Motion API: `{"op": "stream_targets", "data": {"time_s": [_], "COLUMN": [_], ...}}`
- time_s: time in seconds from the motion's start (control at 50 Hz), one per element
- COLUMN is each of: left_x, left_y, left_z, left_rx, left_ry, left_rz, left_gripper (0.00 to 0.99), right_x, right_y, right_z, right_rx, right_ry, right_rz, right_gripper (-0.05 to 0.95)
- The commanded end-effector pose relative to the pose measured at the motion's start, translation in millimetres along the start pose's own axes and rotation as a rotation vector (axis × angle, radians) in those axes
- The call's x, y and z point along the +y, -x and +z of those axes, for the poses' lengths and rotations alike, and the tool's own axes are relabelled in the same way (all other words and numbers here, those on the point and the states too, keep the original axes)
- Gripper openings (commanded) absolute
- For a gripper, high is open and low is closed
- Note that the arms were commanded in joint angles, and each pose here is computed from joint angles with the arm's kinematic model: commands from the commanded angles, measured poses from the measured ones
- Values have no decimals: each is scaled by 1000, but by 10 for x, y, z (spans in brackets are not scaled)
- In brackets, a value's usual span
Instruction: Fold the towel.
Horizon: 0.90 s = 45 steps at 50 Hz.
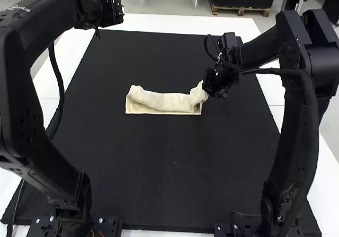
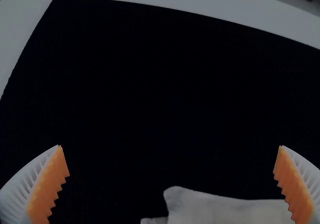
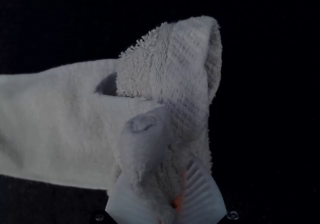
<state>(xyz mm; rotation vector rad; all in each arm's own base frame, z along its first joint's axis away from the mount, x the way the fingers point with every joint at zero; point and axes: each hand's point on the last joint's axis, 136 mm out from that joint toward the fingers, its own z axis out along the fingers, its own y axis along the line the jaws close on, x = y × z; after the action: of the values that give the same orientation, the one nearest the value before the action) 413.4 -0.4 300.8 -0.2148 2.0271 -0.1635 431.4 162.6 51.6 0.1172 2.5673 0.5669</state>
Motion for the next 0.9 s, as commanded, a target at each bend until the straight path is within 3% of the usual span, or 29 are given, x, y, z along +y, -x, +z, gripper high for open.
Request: {"op": "stream_targets", "data": {"time_s": [0.0, 0.88], "left_x": [5, 107], "left_y": [86, 165], "left_z": [-116, -387], "left_rx": [-34, -96], "left_ry": [-7, -4], "left_rz": [-20, -77], "left_gripper": [970, 970], "right_x": [321, 1063], "right_y": [71, -208], "right_z": [-106, 214], "right_rx": [-24, 48], "right_ry": [79, 176], "right_rz": [-15, -144], "right_gripper": [-25, -25]}}
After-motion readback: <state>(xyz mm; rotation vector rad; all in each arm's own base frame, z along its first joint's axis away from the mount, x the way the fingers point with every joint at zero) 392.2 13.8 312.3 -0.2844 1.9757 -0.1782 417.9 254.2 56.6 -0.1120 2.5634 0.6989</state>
